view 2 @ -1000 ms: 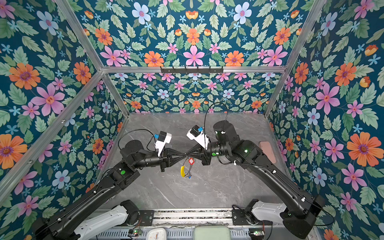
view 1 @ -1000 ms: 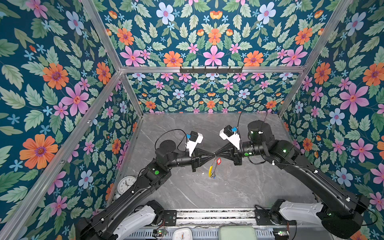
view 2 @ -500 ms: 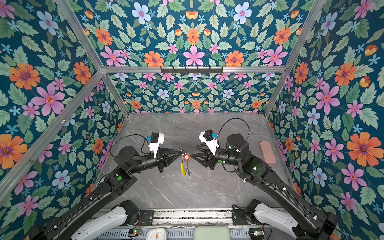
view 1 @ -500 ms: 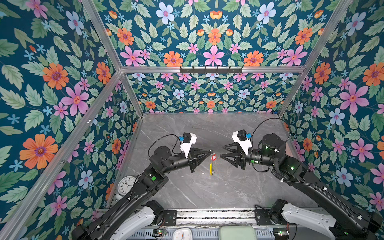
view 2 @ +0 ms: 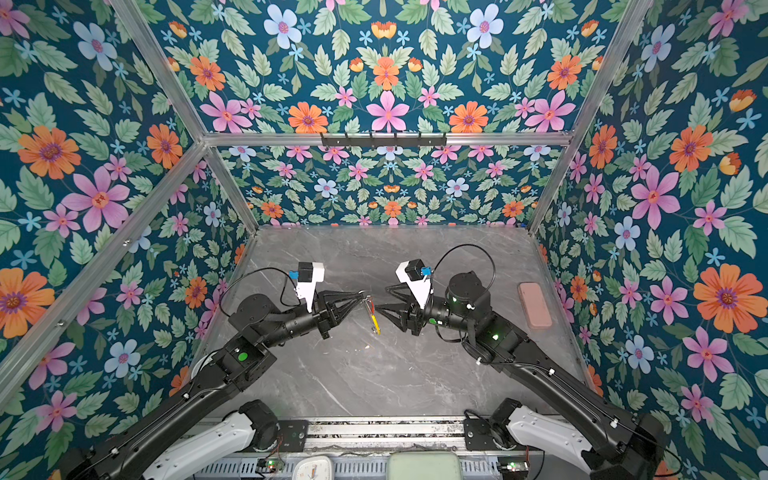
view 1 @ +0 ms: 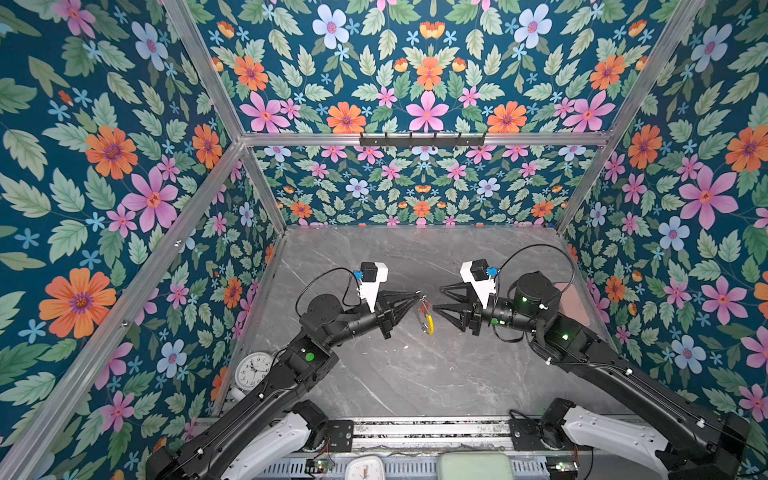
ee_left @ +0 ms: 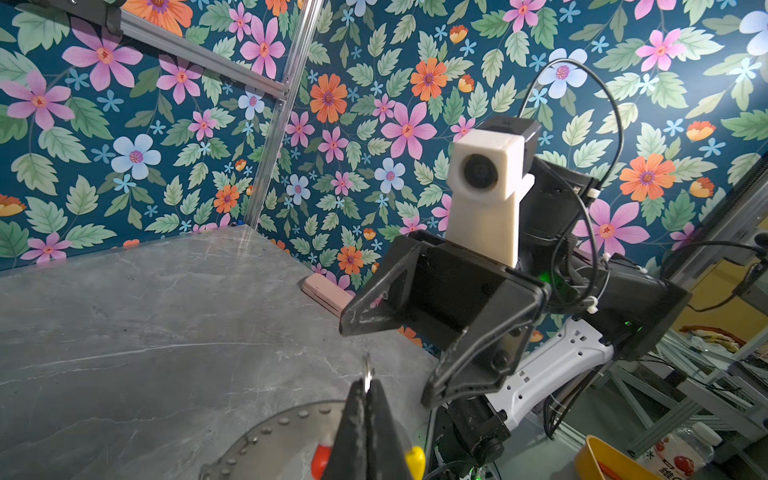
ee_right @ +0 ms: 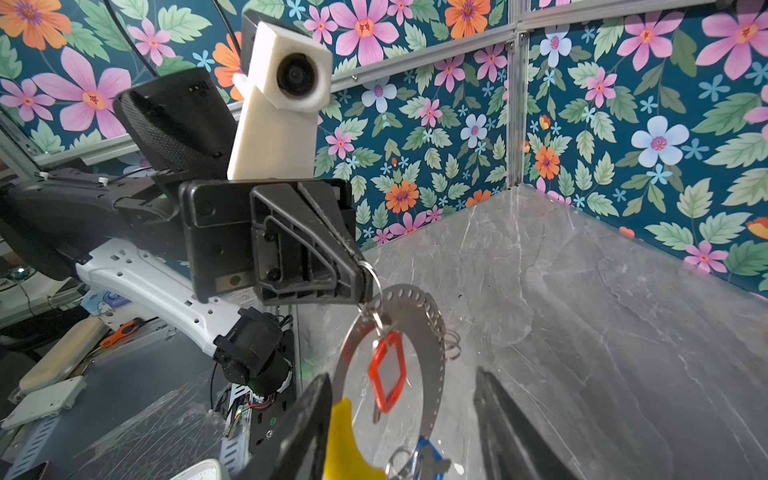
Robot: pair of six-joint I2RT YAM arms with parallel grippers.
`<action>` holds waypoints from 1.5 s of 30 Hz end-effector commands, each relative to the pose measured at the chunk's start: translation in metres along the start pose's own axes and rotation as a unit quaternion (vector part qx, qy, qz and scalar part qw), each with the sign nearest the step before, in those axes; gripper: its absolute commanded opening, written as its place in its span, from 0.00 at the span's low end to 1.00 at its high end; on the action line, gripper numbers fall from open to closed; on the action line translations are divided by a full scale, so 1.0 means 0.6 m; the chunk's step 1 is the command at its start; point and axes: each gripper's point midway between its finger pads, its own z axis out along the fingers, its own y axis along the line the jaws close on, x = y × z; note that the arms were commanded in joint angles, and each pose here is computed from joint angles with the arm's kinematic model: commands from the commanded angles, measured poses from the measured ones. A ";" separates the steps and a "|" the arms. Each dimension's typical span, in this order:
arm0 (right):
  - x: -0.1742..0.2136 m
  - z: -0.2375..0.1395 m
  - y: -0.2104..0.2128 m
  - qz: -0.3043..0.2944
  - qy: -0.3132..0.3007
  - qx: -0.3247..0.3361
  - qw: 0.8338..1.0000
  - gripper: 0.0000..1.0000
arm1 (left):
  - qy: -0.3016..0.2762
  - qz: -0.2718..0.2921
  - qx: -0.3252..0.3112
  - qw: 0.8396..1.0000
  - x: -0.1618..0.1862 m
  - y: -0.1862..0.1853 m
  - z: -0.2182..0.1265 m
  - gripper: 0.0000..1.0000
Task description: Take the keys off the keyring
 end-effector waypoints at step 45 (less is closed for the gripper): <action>0.002 0.030 0.026 -0.049 0.022 -0.019 0.998 0.42 | -0.022 0.025 0.085 0.996 -0.017 -0.054 -0.008 0.00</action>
